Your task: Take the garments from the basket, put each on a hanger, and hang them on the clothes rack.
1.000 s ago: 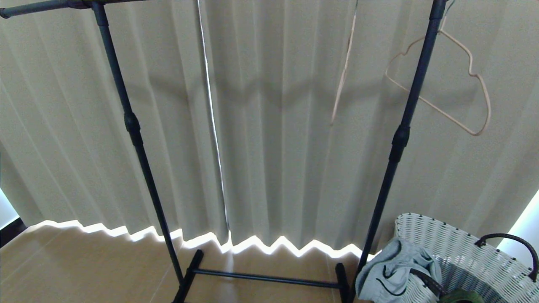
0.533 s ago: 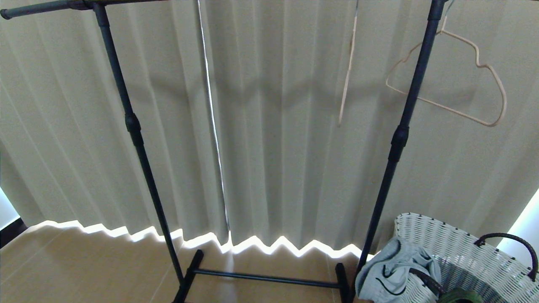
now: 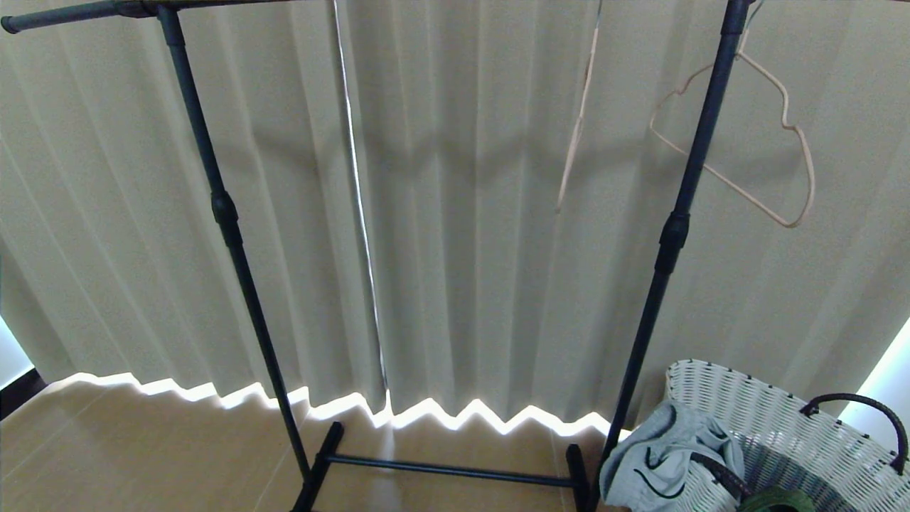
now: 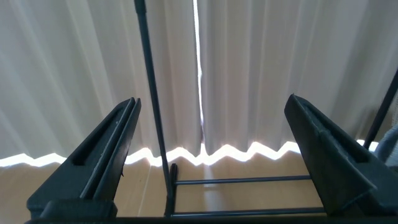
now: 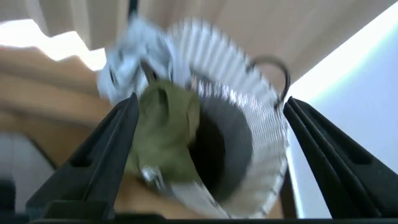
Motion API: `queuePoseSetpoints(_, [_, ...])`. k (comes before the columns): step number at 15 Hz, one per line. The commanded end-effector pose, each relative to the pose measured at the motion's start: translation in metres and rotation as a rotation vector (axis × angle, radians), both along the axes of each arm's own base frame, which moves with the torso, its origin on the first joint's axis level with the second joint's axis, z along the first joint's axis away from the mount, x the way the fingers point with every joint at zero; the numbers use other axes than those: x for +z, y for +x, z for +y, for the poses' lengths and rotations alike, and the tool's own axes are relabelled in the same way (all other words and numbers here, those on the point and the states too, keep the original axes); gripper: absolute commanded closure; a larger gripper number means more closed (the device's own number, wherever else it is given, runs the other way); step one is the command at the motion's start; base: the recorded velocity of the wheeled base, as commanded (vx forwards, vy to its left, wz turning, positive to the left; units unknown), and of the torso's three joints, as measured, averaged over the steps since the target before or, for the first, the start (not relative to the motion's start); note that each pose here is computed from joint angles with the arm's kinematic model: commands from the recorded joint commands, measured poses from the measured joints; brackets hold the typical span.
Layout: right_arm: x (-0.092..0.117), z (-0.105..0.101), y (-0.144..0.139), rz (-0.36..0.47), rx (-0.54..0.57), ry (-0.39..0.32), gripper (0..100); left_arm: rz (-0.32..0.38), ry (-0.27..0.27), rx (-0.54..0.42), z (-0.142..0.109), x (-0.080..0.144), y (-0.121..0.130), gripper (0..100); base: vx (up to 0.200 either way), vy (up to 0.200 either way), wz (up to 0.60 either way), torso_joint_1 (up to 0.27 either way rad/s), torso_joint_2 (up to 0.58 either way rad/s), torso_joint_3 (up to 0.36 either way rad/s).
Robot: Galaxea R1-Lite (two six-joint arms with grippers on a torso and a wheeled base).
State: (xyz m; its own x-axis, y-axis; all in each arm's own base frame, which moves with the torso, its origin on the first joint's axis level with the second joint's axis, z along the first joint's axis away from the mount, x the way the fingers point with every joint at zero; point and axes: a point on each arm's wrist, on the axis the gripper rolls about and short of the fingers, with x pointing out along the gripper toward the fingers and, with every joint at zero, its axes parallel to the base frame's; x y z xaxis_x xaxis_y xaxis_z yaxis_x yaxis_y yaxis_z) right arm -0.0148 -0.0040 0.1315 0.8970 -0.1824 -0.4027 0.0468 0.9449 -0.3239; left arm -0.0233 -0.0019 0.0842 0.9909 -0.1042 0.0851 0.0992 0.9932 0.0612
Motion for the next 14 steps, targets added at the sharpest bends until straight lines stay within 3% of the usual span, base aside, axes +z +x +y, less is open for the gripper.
queuePoseSetpoints(1, [0.007, -0.002, 0.075, 0.454, -0.029, -0.084, 0, 0.0, 0.0, 0.0, 0.0, 0.0, 0.0, 0, 0.0, 0.0, 0.0, 0.0, 0.0, 0.0])
queuePoseSetpoints(8, [-0.049, -0.003, 0.146, 0.73, 0.038, -0.141, 0, 0.0, 0.0, 0.0, 0.0, 0.0, 0.0, 0, 0.0, 0.0, 0.0, 0.0, 0.0, 0.0])
queuePoseSetpoints(14, [-0.07, -0.006, 0.172, 0.827, 0.042, -0.16, 0, 0.0, 0.0, 0.0, 0.0, 0.0, 0.0, 0, 0.0, 0.0, 0.0, 0.0, 0.0, 0.0])
